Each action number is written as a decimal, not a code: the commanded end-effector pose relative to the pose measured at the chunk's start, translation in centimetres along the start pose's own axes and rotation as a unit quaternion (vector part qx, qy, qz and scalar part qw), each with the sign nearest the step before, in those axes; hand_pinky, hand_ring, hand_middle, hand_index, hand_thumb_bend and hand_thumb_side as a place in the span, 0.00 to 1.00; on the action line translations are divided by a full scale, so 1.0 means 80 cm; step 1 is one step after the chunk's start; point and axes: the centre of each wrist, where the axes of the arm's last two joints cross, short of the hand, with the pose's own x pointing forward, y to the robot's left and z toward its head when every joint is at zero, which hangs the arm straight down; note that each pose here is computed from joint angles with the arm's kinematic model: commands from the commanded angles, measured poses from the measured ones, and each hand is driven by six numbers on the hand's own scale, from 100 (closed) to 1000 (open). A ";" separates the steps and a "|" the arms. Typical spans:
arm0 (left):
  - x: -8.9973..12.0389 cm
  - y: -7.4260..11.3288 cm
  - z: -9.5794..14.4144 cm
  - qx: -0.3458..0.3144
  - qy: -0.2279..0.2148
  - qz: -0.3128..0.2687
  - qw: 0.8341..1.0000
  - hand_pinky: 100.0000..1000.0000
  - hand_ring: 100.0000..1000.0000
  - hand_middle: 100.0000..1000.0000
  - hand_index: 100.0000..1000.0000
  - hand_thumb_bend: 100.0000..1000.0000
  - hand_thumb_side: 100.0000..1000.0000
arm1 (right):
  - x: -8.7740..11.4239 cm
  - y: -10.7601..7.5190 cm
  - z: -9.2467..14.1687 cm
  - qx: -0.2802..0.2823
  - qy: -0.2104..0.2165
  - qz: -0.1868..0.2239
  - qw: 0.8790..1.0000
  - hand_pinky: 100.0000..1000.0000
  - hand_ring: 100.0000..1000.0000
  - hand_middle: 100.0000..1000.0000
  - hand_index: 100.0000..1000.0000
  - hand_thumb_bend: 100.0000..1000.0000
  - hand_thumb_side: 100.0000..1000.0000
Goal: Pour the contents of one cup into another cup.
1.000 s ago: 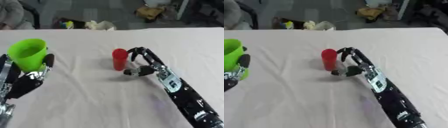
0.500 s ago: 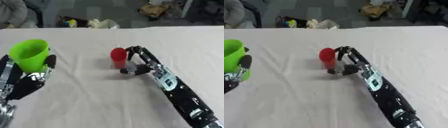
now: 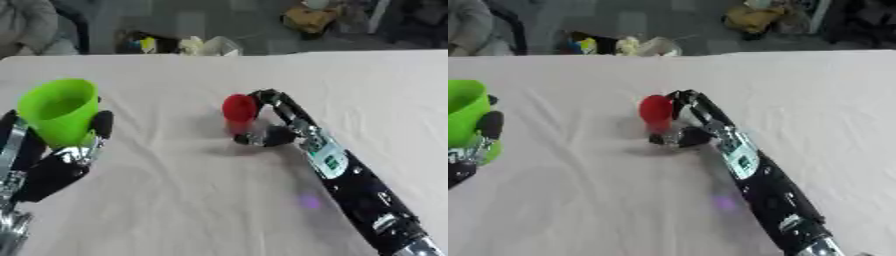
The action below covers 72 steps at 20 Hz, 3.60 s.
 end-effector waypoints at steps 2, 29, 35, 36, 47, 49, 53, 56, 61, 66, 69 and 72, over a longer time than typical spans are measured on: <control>0.014 0.002 -0.006 -0.002 -0.024 0.000 1.000 0.00 0.42 0.28 0.53 0.00 0.40 | 0.003 -0.014 -0.010 -0.012 -0.005 0.016 1.000 0.74 0.45 0.35 0.71 0.71 0.47; 0.020 -0.002 -0.009 -0.008 -0.031 0.008 0.999 0.00 0.43 0.28 0.53 0.00 0.40 | 0.013 -0.006 -0.032 -0.026 -0.007 0.018 0.999 0.68 0.33 0.21 0.56 0.62 0.37; 0.020 -0.002 -0.009 -0.009 -0.030 0.011 0.999 0.00 0.43 0.29 0.53 0.00 0.41 | 0.012 -0.001 -0.032 -0.013 -0.001 0.010 1.000 0.55 0.21 0.15 0.48 0.40 0.13; 0.020 -0.002 -0.010 -0.009 -0.030 0.011 0.999 0.00 0.43 0.29 0.53 0.00 0.41 | 0.012 0.000 -0.032 -0.010 0.000 0.009 1.000 0.53 0.20 0.14 0.47 0.34 0.08; 0.023 0.001 -0.010 -0.005 -0.033 0.014 0.999 0.00 0.42 0.29 0.53 0.00 0.42 | 0.016 -0.006 -0.033 -0.022 0.014 -0.007 1.000 0.46 0.15 0.09 0.42 0.00 0.00; 0.024 0.003 -0.009 -0.002 -0.034 0.014 0.999 0.00 0.42 0.29 0.53 0.00 0.42 | 0.018 -0.010 -0.034 -0.027 0.011 -0.010 1.000 0.46 0.15 0.09 0.42 0.00 0.00; 0.024 0.009 -0.007 0.008 -0.030 0.012 0.999 0.00 0.42 0.29 0.53 0.00 0.43 | 0.022 -0.020 -0.032 -0.030 0.003 -0.012 0.999 0.46 0.15 0.09 0.42 0.00 0.00; 0.024 0.011 -0.006 0.011 -0.029 0.013 0.999 0.00 0.42 0.29 0.53 0.00 0.43 | 0.024 -0.023 -0.031 -0.029 0.002 -0.014 0.999 0.46 0.15 0.09 0.42 0.00 0.00; 0.023 0.027 0.001 0.020 -0.025 -0.012 0.999 0.00 0.42 0.29 0.53 0.00 0.42 | 0.023 -0.024 -0.015 -0.024 0.000 -0.022 0.999 0.46 0.15 0.09 0.42 0.00 0.00; 0.030 0.044 0.008 0.015 -0.024 -0.043 0.999 0.00 0.42 0.29 0.53 0.00 0.41 | 0.034 -0.018 -0.007 0.001 -0.010 -0.036 0.999 0.46 0.15 0.08 0.42 0.00 0.00; 0.030 0.049 0.009 0.011 -0.023 -0.055 0.998 0.00 0.42 0.29 0.53 0.00 0.41 | 0.039 -0.009 -0.002 0.019 -0.014 -0.046 0.999 0.45 0.15 0.08 0.42 0.00 0.00; 0.029 0.052 0.009 0.006 -0.024 -0.066 0.998 0.00 0.42 0.29 0.53 0.00 0.40 | 0.043 0.000 0.002 0.037 -0.016 -0.057 0.998 0.45 0.15 0.08 0.42 0.00 0.00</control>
